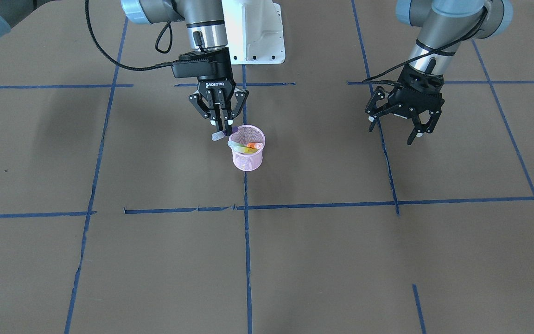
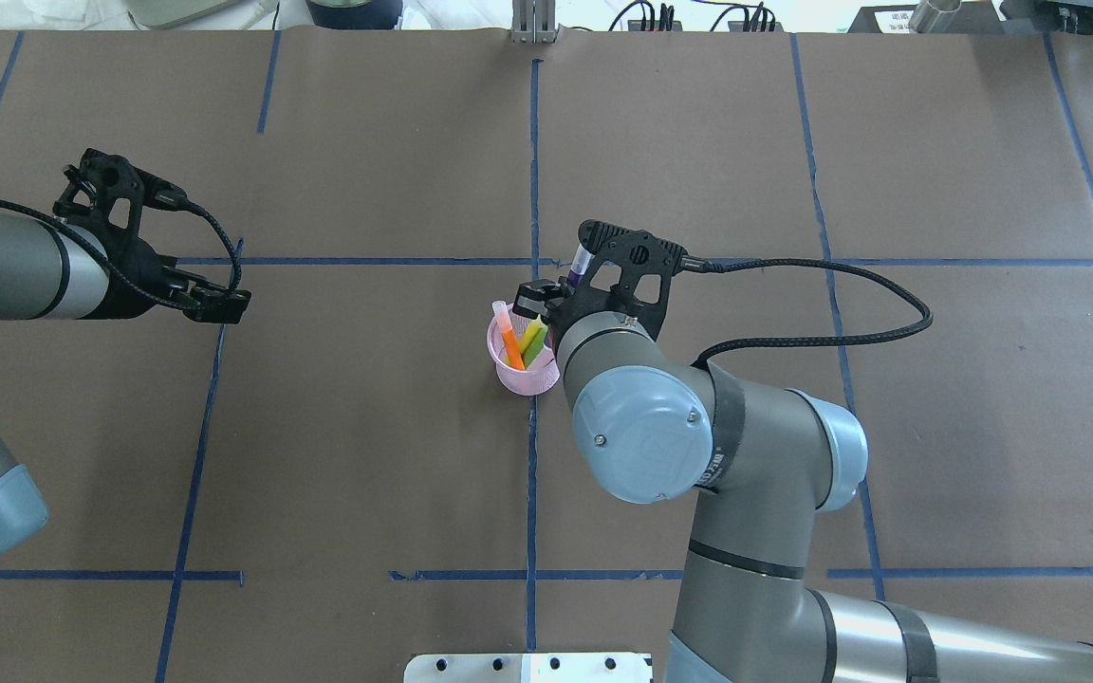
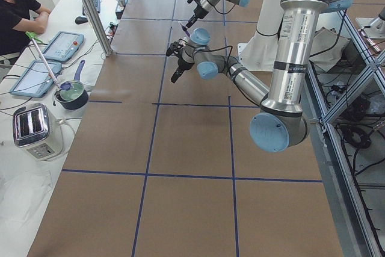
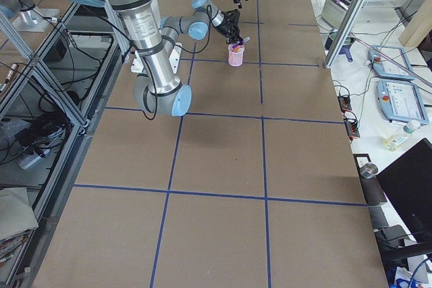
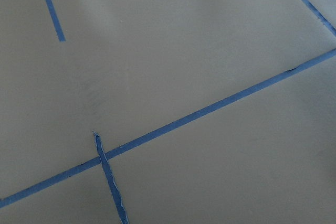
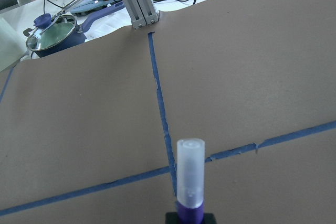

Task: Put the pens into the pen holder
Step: 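Carry the purple marker with the right gripper over the pink cup, then lower the purple marker into the cup and open the right gripper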

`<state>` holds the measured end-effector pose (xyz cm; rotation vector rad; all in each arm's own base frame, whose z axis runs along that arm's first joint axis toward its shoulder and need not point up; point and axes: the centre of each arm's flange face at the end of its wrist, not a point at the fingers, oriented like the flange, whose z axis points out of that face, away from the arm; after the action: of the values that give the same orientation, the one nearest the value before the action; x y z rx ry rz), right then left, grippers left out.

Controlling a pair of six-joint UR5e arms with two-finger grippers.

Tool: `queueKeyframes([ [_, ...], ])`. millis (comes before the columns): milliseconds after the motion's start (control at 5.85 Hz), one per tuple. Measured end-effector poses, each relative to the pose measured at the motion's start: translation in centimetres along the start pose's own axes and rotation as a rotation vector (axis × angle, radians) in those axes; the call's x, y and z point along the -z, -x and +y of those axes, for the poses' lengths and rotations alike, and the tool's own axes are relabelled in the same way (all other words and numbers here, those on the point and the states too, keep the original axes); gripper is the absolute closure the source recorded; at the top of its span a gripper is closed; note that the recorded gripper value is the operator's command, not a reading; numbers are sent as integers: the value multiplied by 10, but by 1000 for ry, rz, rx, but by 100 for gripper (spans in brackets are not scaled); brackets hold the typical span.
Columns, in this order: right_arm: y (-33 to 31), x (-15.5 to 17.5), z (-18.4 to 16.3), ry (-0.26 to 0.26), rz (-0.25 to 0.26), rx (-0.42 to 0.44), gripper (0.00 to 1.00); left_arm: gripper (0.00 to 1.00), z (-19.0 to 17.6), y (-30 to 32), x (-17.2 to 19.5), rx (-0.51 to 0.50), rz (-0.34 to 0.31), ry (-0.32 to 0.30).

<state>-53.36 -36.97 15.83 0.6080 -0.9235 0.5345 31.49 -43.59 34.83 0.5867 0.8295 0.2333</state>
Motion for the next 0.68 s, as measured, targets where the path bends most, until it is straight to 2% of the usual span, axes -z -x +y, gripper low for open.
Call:
queueKeyframes([
  [171,10,-9,11,-43,12,17,86,0,0,0,0,1,0,0],
  [342,14,-14,18,-76,22,33,1,0,0,0,0,1,0,-1],
  [684,15,-14,26,-91,25,47,0,0,0,-1,-1,0,0,0],
])
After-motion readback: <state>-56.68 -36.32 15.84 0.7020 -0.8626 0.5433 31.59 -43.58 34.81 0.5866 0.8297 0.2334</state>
